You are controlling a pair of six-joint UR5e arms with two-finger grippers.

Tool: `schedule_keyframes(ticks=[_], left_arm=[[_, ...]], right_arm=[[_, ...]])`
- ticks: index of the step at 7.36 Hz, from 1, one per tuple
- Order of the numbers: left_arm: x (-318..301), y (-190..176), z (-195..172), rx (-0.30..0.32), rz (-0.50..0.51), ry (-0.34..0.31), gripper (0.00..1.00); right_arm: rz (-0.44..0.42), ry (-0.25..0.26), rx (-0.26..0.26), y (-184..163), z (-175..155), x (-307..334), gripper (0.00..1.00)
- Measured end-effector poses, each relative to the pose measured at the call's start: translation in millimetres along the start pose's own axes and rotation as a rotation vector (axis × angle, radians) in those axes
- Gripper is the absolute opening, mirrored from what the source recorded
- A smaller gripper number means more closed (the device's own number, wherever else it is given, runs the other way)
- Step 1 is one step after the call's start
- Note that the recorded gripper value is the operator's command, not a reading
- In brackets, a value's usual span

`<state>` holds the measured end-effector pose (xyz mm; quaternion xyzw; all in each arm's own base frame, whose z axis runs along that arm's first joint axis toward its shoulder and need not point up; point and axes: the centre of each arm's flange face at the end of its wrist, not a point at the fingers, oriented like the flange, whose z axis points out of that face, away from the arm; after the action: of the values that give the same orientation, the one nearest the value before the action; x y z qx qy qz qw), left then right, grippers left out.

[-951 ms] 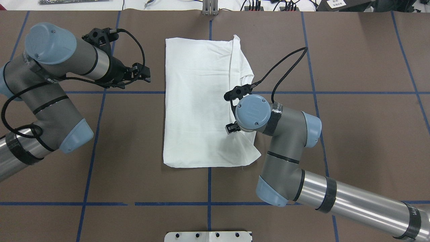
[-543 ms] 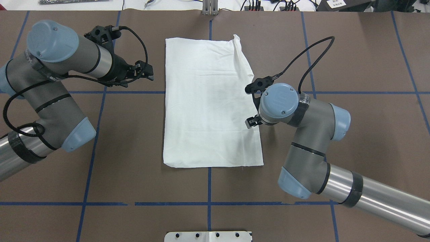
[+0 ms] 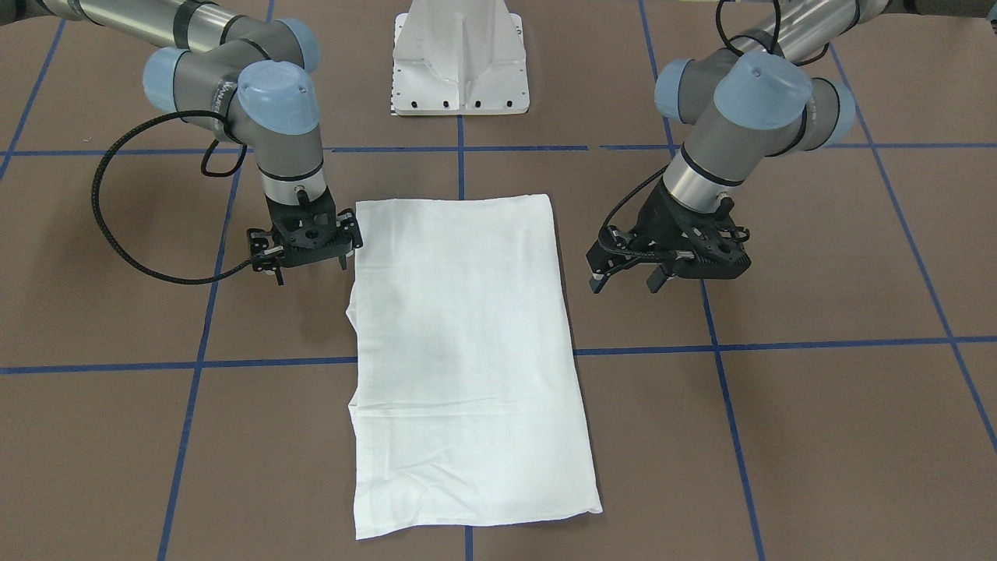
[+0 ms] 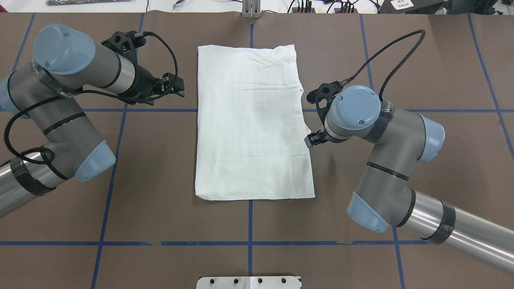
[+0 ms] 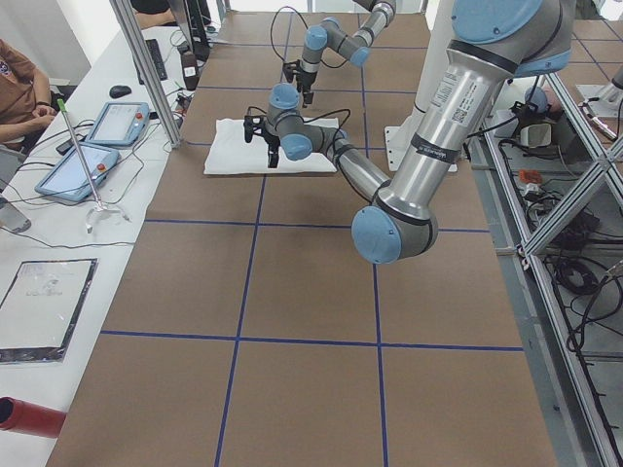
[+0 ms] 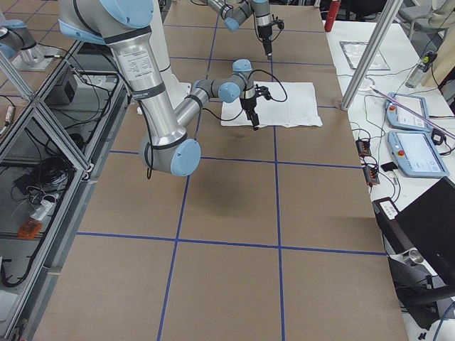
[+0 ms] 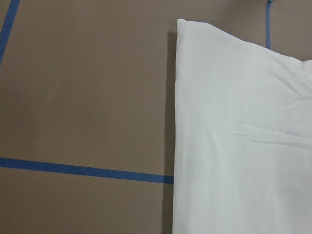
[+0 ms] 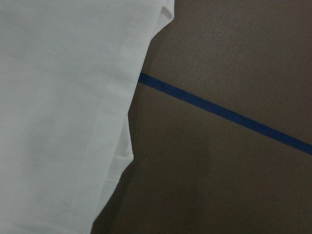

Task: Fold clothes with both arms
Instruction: 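Raise the right gripper off the shirt while the left gripper moves toward the robot, then lower both grippers to the shirt's edges nearest the robot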

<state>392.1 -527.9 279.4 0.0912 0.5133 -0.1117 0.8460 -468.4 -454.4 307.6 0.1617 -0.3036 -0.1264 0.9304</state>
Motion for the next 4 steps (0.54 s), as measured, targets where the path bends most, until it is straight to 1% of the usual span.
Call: schedule_keyframes(ticks=[1,2,3,4], left_arm=[[3.7,8.7,3.6,-0.015,-0.008,0.004,1.00],[12.5,31.6,14.0,-0.049,-0.049,0.009,1.00],[23.5,63.5,27.9,-0.092,-0.116,0.009,1.00],[33.7,95.5,39.9,-0.124,-0.177,0.004,1.00]], right_arm=[[0.009,-0.045,-0.002,-2.1,-14.3,-2.6,1.00],[0.021,-0.095,-0.011,-0.8,-28.9,-6.8,1.00],[0.057,-0.140,-0.026,2.1,-41.4,-11.1,1.00],[0.108,-0.173,-0.035,5.0,-52.8,-14.6,1.00]])
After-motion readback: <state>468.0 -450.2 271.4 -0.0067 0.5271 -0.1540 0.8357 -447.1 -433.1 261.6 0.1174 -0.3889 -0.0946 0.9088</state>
